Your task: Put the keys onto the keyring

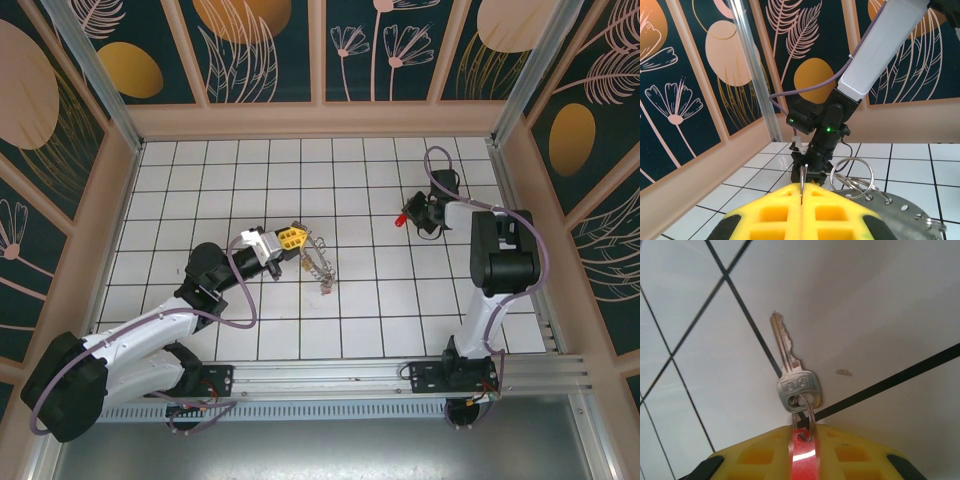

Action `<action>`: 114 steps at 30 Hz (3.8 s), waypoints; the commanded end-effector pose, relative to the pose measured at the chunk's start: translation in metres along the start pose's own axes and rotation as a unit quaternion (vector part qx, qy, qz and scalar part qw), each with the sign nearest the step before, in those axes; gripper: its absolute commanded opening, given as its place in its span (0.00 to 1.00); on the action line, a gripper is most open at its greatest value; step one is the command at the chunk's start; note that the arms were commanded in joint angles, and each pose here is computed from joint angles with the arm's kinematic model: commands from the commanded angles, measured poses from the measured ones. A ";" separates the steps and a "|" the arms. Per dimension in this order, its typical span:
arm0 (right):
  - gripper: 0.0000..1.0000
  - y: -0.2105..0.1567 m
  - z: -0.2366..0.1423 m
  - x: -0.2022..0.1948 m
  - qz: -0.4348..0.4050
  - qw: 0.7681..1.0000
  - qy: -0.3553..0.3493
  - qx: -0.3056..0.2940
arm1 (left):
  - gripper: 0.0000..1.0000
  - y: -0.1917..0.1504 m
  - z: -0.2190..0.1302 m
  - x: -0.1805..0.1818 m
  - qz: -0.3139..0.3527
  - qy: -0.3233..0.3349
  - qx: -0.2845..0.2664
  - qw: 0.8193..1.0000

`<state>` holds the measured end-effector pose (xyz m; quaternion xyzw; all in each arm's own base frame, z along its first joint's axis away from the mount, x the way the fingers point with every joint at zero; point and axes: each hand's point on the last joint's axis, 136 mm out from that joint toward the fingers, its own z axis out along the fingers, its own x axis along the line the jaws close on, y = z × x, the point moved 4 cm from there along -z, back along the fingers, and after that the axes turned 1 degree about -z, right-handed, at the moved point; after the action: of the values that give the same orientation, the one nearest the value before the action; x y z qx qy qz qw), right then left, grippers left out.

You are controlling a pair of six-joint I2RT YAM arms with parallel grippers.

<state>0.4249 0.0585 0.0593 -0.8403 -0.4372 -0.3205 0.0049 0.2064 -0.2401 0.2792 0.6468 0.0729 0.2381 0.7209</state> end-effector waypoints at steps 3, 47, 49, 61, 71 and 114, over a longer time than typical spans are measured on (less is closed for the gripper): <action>0.17 0.000 0.008 -0.007 0.010 1.000 -0.006 0.006 | 0.00 0.015 0.000 0.002 0.014 0.009 -0.035 0.999; 0.00 0.005 -0.049 0.048 -0.232 0.969 0.059 -0.067 | 0.00 0.013 0.001 0.001 0.017 0.004 -0.024 1.000; 0.00 -0.001 -0.059 0.056 -0.288 0.954 0.050 -0.067 | 0.00 0.017 -0.002 0.000 0.029 0.005 -0.035 0.999; 0.00 -0.116 -0.155 0.143 -0.656 0.717 0.225 -0.067 | 0.00 0.010 0.010 -0.002 0.065 -0.029 0.014 0.997; 0.00 -0.172 -0.218 0.170 -0.710 0.612 0.347 -0.049 | 0.00 0.000 0.019 0.004 0.050 -0.027 0.044 0.997; 0.00 -0.222 -0.236 0.200 -0.627 0.619 0.472 0.038 | 0.00 -0.003 0.018 0.007 0.036 -0.013 0.060 0.997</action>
<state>0.2260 0.2688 0.2858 -0.1072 -0.8134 -0.5715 0.0198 0.2226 -0.2509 0.2571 0.7240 0.0709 0.2371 0.6439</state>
